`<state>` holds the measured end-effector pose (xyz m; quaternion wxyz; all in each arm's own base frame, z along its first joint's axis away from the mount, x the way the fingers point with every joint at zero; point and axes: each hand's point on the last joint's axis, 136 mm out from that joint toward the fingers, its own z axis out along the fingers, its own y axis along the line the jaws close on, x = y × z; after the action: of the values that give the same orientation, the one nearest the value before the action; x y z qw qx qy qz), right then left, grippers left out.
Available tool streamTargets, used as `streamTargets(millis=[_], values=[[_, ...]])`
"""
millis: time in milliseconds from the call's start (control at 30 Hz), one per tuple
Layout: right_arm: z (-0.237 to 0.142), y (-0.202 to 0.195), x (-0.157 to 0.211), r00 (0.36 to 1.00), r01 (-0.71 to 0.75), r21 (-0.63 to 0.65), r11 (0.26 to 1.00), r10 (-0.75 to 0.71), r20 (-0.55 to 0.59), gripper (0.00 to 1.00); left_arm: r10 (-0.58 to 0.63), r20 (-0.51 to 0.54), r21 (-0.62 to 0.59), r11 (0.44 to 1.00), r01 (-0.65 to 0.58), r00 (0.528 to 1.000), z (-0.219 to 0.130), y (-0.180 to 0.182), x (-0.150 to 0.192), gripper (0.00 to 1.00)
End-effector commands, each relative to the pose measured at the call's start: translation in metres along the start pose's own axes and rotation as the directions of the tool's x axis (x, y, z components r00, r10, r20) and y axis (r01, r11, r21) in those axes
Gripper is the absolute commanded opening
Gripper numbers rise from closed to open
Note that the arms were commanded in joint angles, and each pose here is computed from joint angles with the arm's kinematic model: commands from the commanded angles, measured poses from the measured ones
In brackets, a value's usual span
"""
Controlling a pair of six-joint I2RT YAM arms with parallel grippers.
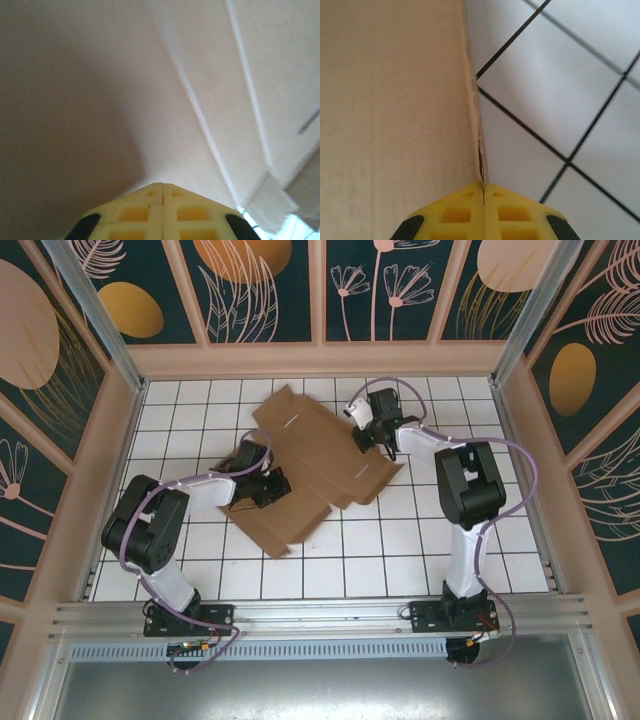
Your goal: Fold the paper box
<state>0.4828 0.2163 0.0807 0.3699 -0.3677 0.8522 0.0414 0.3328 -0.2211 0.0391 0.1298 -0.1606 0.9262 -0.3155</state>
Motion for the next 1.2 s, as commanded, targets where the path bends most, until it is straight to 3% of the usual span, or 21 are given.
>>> streamTargets(millis=[0,167,367,633,833,967,1033,1167], values=[[-0.043,-0.045,-0.055,0.979,0.091,0.288,0.953,-0.139,0.151,0.00,0.004,0.079,0.043,0.999,-0.007,0.997,-0.028,-0.027,-0.026,0.15],[-0.066,-0.051,-0.075,0.960,0.123,0.378,0.918,-0.206,0.189,0.00,-0.006,0.173,0.092,0.996,-0.010,0.985,-0.059,-0.055,-0.065,0.33],[-0.080,-0.041,-0.103,0.937,0.177,0.446,0.878,-0.289,0.197,0.00,0.003,0.233,0.177,0.983,-0.045,0.972,-0.082,-0.091,-0.103,0.67],[-0.089,-0.017,-0.124,0.900,0.245,0.509,0.825,-0.389,0.198,0.00,-0.044,0.285,0.286,0.957,-0.041,0.958,-0.116,-0.111,-0.152,0.70],[-0.112,-0.016,-0.136,0.859,0.253,0.582,0.773,-0.456,0.232,0.00,-0.050,0.218,0.379,0.925,-0.037,0.975,-0.115,-0.129,-0.152,0.74],[-0.121,-0.011,-0.143,0.839,0.256,0.591,0.765,-0.480,0.257,0.00,-0.036,0.221,0.402,0.914,-0.057,0.975,-0.124,-0.142,-0.155,0.81],[-0.122,-0.009,-0.143,0.829,0.267,0.593,0.760,-0.495,0.261,0.00,-0.029,0.225,0.408,0.911,-0.068,0.974,-0.129,-0.148,-0.158,0.90],[-0.122,-0.005,-0.143,0.816,0.284,0.599,0.749,-0.517,0.260,0.00,-0.032,0.197,0.424,0.904,-0.055,0.980,-0.118,-0.153,-0.165,0.91]])
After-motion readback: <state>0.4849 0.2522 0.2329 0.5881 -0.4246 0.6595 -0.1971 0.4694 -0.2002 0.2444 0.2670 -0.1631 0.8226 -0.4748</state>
